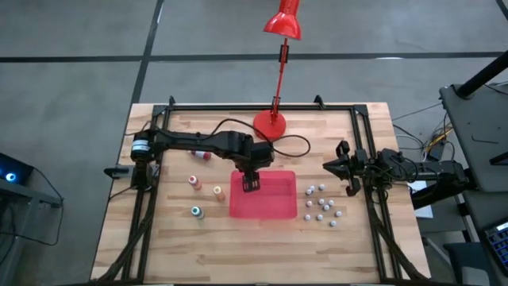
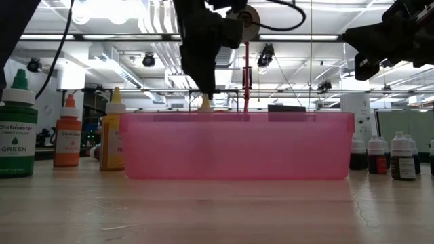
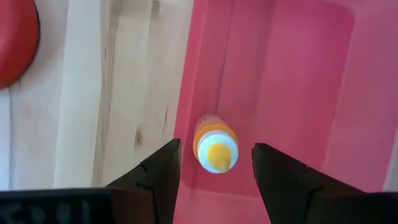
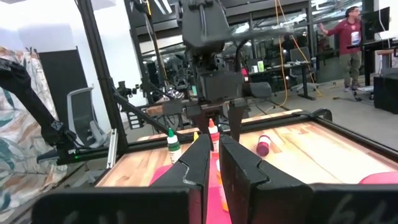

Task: Pick & Place food coloring
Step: Put the top large yellow food coloring bottle into the red bin

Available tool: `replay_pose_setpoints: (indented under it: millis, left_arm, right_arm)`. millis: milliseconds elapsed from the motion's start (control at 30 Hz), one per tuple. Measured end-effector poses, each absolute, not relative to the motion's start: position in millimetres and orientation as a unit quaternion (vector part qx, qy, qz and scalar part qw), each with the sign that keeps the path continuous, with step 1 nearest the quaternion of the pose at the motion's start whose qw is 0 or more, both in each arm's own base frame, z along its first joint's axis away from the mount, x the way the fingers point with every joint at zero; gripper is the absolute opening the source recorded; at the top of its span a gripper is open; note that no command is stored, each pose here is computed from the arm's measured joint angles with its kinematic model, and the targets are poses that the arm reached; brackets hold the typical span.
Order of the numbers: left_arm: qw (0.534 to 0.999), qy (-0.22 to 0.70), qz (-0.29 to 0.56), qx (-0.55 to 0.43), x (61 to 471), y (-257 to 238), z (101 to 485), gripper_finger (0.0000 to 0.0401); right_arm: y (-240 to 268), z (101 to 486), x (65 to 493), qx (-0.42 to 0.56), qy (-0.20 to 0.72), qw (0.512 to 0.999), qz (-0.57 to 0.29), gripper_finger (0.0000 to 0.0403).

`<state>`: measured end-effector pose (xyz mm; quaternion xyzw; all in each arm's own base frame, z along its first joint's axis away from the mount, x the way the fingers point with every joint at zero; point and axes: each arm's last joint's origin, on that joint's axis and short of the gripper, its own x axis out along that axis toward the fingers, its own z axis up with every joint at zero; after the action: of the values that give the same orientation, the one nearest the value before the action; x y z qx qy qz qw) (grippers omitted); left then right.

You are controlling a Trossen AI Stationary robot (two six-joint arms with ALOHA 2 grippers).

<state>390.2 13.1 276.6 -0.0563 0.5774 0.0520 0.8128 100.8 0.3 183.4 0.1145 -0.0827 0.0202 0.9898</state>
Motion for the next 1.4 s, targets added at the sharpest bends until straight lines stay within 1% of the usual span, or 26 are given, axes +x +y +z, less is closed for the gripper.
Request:
replay_pose_setpoints:
  millis: [200,300,733,867,1400]
  left_arm:
    - [0.796,0.6,0.05,-0.061,385.6,12.9,259.6,0.017]
    - [0.796,0.599,0.05,-0.064,385.8,12.9,254.6,0.017]
    - [0.802,0.591,0.042,-0.072,387.4,12.3,246.9,0.017]
    - [0.812,0.578,0.041,-0.073,390.5,12.3,247.9,0.017]
    - [0.807,0.584,0.043,-0.078,388.8,12.9,242.6,0.017]
  right_arm:
    - [0.3,183.6,100.8,0.114,-0.083,0.99,0.02,0.0029]
    - [0.3,183.5,100.8,0.114,-0.083,0.99,0.02,0.0029]
    - [0.3,183.5,100.8,0.114,-0.082,0.99,0.02,0.0029]
    - [0.3,183.5,100.9,0.114,-0.082,0.99,0.02,0.0029]
    - [0.3,183.5,100.8,0.114,-0.082,0.99,0.02,0.0029]
